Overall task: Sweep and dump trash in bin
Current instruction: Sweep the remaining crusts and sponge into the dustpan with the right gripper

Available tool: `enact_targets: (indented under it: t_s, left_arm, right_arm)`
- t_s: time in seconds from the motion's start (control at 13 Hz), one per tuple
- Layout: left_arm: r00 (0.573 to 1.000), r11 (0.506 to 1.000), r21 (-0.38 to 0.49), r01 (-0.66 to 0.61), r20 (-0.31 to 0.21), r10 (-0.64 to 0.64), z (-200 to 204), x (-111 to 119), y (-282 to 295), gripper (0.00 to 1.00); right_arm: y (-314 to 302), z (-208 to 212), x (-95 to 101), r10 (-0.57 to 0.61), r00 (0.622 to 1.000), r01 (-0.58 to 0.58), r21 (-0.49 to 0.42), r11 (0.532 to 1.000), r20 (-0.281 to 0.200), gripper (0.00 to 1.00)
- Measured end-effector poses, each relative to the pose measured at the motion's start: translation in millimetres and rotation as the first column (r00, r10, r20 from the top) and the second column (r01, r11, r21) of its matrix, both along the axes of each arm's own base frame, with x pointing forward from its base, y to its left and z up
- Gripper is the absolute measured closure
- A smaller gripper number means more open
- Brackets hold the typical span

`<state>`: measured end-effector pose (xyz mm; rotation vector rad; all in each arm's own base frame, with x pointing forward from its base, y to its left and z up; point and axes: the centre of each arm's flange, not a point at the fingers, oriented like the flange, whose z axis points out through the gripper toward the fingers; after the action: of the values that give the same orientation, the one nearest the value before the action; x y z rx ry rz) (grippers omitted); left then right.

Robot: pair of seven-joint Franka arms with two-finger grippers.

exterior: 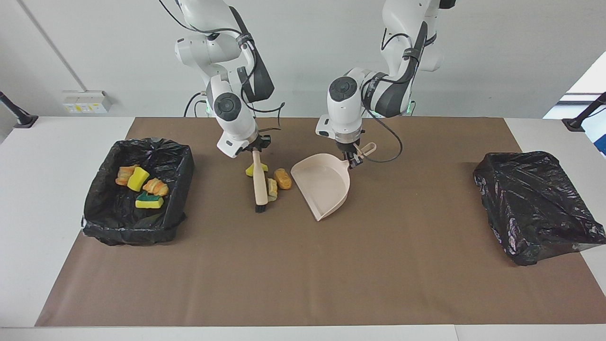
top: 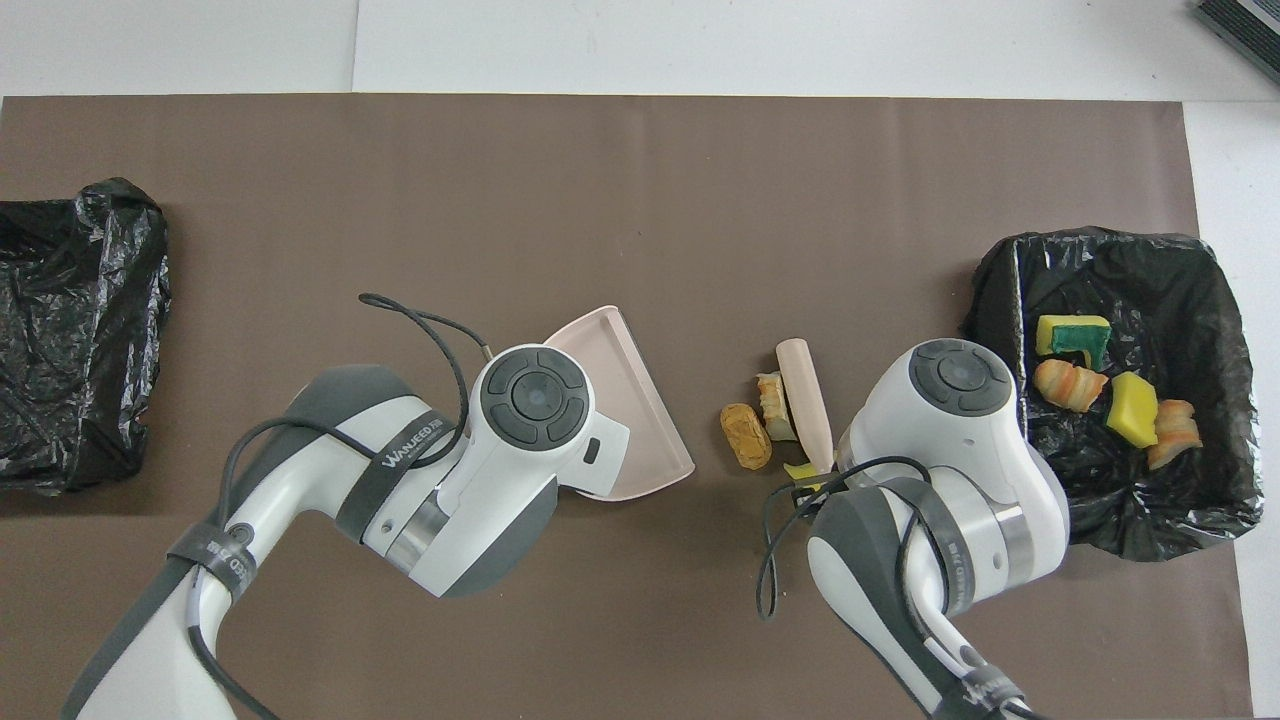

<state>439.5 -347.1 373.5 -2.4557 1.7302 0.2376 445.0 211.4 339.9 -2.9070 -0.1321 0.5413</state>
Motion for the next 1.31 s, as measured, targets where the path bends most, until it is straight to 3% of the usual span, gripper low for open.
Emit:
enact_targets:
  t_s: [0.31,0.62,0.77,1.0,1.15,1.31]
  left_arm:
    - [1.000,1.000,0.012,0.008,-0.012,-0.008,-4,-14,7,0.68]
    - [0.999,0.999,0.004,0.036,-0.010,-0.036,-4,-13,9,0.68]
    - [0.996,0.997,-0.005,0.083,-0.012,-0.083,-4,-11,10,0.68]
    - [0.993,0.994,-0.009,0.113,-0.015,-0.113,-5,-11,10,0.68]
    - [0.992,0.992,-0.010,0.124,-0.017,-0.124,-5,-12,10,0.68]
    - [0.990,0.991,-0.010,0.137,-0.018,-0.137,-7,-13,10,0.68]
  right_arm:
    - [62,17,-14.2,-0.078,0.996,0.083,0.144,0.986,-0.036,0.74]
    - [60,58,6.6,-0.098,0.993,0.108,0.184,0.977,-0.064,0.74]
    - [28,79,13.8,-0.081,0.996,0.083,0.072,0.994,-0.038,0.74]
    - [-9,85,-0.6,-0.007,0.999,0.014,-0.204,0.979,0.038,0.74]
    - [-29,63,-22.3,0.015,1.000,-0.010,-0.293,0.956,0.015,0.74]
    - [-41,33,-40.8,0.005,1.000,-0.010,-0.321,0.947,-0.016,0.74]
